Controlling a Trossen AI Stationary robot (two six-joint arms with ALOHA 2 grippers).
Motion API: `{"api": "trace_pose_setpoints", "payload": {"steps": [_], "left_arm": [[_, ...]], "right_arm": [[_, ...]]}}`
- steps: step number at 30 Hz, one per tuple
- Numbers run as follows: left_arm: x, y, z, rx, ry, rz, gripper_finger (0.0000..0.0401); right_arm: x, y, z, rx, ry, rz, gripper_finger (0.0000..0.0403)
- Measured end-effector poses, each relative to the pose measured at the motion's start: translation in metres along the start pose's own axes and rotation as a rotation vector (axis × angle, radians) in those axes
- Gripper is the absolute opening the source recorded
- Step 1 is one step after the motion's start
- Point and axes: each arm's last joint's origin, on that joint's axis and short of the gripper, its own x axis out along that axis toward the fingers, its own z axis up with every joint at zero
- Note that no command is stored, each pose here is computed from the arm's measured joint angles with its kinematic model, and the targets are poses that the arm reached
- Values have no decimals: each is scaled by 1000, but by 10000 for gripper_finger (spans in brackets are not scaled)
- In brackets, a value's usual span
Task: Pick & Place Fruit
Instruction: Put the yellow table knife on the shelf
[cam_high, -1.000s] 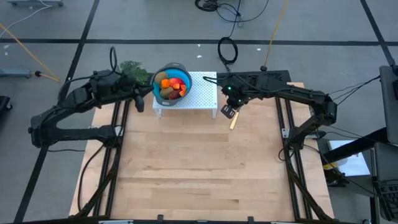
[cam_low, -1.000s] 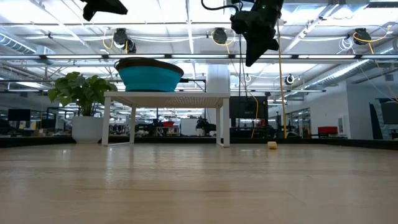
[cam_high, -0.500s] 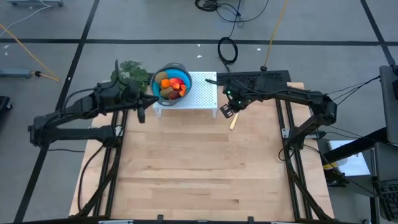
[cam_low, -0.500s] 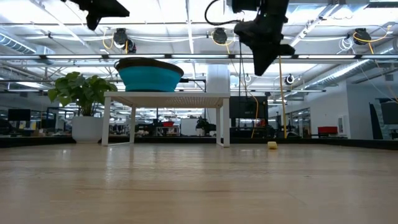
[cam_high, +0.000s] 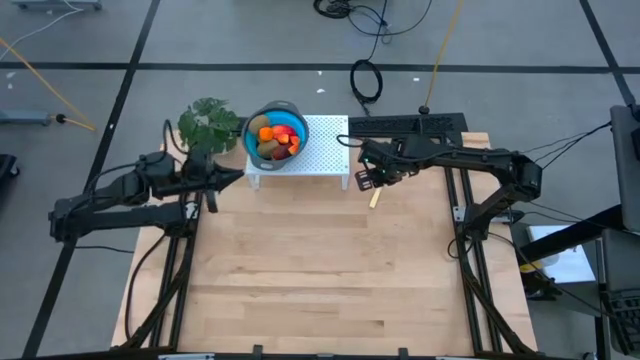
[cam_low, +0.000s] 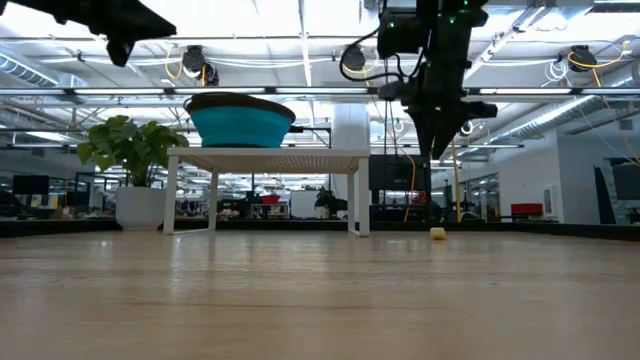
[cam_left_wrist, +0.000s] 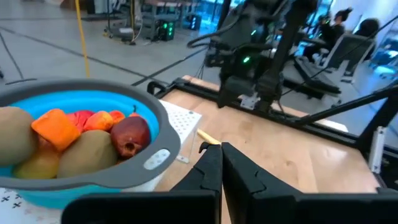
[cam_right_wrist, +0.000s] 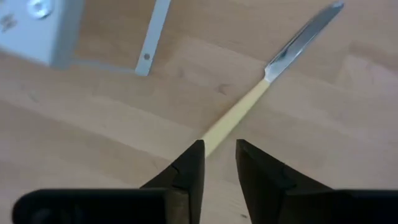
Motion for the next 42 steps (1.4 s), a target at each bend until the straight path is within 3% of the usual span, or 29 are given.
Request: {"api": "trace_pose_setpoints", "payload": {"steps": [6,16,22,33,42], "left_arm": [[-13,-3,-16,-3,-35,-69,6],[-18,-6,-40,-16,-100,-180,3],[-20,-8,-44,-26,-90,-210,9],[-20,-10,-46,-24,-70,-204,10],[-20,-11,-47,-33,-65,-191,12]], "right_arm": [[13,-3,2,129,-21,21,117],[37,-16,-7,311,-34,-56,209],[58,-23,-14,401,-43,-43,249],[92,-37,-22,490,-59,44,244],[99,-46,-24,497,-57,22,222]]}}
